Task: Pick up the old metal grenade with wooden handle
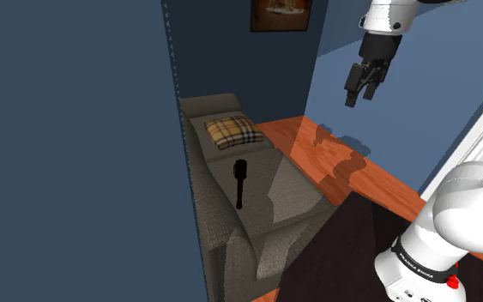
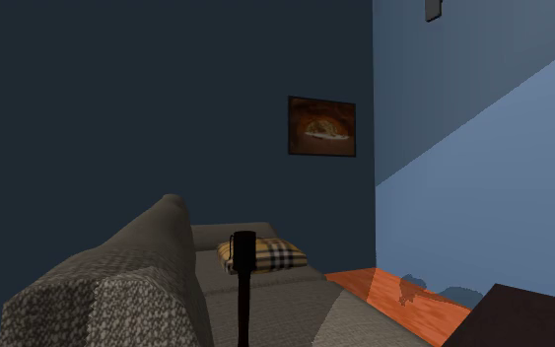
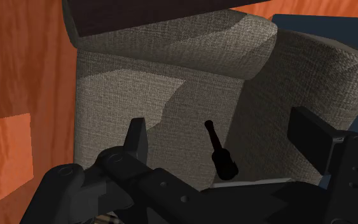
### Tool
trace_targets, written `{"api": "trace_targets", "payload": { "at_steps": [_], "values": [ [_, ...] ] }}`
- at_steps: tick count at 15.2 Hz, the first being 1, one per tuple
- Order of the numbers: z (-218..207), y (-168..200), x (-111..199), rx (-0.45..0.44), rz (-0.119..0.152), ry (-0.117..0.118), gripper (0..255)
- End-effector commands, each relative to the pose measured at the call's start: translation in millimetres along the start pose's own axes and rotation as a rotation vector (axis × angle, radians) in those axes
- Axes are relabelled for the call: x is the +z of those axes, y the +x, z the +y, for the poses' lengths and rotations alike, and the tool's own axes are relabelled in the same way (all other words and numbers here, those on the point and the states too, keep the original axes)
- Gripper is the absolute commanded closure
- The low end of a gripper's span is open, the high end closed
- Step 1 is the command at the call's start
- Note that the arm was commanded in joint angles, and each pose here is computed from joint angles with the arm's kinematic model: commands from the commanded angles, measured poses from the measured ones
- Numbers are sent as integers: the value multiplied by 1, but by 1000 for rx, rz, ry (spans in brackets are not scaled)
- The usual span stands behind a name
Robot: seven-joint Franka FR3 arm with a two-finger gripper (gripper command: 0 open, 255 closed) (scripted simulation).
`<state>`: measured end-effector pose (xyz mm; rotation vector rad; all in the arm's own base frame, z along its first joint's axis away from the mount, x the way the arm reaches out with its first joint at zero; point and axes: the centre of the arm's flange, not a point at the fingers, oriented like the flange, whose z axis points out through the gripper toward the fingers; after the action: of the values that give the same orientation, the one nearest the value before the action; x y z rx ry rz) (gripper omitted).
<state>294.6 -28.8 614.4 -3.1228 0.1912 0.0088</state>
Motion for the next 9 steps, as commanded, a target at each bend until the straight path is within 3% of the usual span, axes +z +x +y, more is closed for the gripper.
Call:
{"api": "trace_targets", "payload": {
  "at_steps": [1, 9],
  "values": [
    [0, 0, 0, 0, 0, 0, 0],
    [-29, 69, 75, 55, -5, 6, 0]
  ]
}}
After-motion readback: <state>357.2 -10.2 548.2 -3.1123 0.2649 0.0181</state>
